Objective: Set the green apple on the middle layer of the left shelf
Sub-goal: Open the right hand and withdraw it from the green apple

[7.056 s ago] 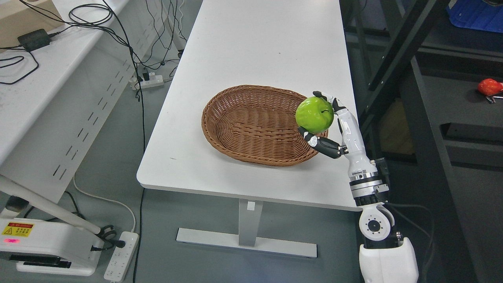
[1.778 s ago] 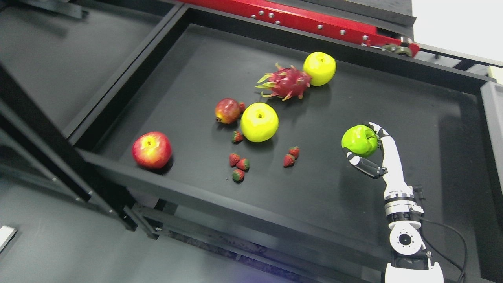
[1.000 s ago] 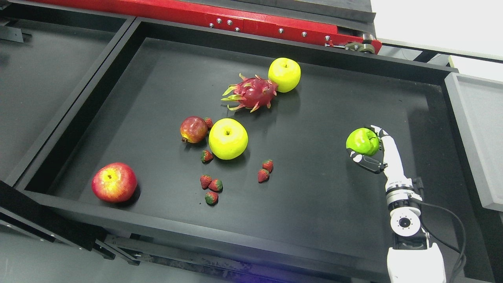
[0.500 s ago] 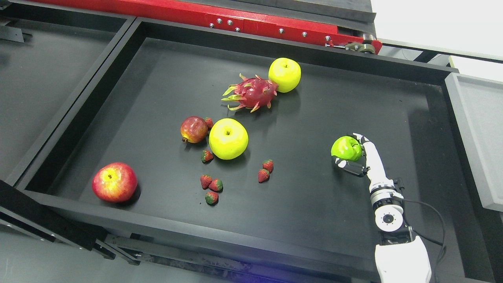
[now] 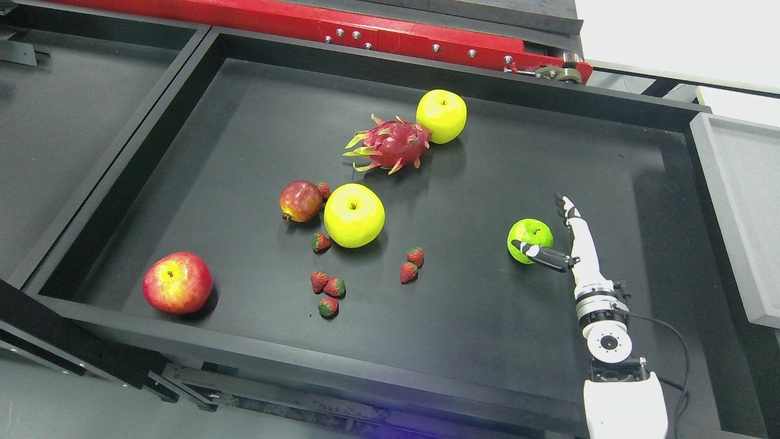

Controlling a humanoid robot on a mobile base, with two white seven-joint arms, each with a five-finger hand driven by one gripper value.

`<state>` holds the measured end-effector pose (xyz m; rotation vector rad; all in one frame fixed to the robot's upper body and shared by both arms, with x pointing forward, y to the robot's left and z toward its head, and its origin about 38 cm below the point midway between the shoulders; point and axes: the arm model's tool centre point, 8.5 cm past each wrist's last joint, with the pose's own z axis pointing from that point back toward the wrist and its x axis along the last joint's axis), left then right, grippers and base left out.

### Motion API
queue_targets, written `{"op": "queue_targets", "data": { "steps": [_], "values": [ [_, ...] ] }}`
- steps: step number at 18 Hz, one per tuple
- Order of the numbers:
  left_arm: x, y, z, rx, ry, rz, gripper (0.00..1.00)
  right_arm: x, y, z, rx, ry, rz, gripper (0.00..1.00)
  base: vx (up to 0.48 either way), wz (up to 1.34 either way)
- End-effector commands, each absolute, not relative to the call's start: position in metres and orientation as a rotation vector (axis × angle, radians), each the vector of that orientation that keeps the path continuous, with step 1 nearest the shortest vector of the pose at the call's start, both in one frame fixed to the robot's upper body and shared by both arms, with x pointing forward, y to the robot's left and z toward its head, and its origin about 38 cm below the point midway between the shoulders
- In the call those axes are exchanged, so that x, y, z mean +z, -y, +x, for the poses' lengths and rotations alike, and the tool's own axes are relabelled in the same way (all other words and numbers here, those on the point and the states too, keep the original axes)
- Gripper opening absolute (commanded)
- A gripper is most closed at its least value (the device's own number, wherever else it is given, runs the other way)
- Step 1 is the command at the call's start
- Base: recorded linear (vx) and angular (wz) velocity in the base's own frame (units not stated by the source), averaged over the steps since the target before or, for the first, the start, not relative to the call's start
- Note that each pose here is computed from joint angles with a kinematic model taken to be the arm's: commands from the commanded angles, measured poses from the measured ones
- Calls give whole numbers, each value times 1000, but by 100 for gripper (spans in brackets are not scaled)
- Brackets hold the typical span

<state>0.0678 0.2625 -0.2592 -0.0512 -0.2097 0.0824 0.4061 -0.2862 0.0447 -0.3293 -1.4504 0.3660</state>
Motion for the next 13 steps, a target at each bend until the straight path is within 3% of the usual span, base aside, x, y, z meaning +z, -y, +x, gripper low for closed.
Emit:
{"op": "queue_targets", "data": {
  "steps": [1, 5, 13],
  "values": [
    [-258, -274, 68, 82, 209, -34, 100, 109, 298, 390, 223, 1658, -334, 100, 0, 0],
    [-258, -274, 68, 81, 211, -34, 100, 129, 288, 365, 199, 1736, -358, 100, 0, 0],
    [-258, -274, 68, 81, 211, -34, 100, 105, 271, 346, 219, 1712, -280, 100, 0, 0]
  ]
}}
